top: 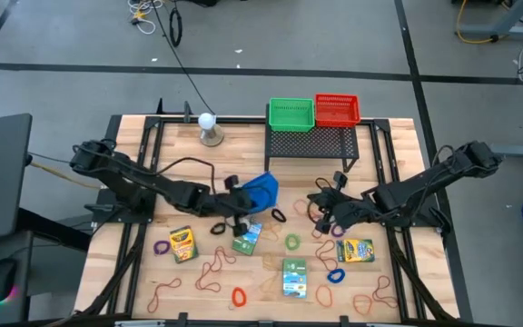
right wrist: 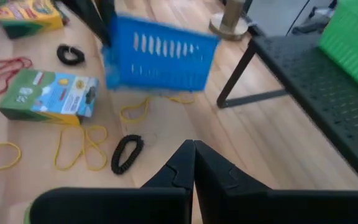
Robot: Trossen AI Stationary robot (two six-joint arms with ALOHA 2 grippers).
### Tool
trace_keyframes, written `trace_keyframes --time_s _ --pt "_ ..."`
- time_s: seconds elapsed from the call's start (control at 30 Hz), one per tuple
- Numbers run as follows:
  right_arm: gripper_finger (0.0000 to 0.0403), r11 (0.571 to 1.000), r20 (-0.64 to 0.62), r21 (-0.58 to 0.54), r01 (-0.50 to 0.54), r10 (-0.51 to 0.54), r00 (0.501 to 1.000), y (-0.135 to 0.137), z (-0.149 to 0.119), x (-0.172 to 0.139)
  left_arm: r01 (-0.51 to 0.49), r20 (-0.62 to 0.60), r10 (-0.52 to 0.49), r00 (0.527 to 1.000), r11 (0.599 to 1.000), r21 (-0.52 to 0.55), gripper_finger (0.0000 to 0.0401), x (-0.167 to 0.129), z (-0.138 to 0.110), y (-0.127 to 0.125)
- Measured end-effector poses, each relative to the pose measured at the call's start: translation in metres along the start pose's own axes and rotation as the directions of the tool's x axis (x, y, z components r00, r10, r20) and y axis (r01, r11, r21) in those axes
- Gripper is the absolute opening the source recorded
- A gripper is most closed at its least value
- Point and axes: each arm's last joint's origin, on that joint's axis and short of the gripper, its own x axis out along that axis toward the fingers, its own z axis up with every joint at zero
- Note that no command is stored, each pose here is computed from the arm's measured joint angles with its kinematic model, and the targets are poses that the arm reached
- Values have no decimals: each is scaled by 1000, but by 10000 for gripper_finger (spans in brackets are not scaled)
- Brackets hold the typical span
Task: Pick & Place Office Desk Supplies
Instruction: Put the blue bin on the shelf
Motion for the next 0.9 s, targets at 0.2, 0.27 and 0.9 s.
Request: trace_keyframes --time_s 0.2,0.27,0.9 --pt "11 1000 21 2 11 -11 1000 -1 1 -3 25 -26 -25 999 999 20 22 24 8 -10" --pt "11 1000 17 2 14 -14 1000 -1 1 -2 25 -42 -24 999 999 25 26 33 7 -12" --pt "17 999 -29 -22 -34 33 999 -1 -2 -2 65 -80 -59 995 995 75 138 46 34 -18"
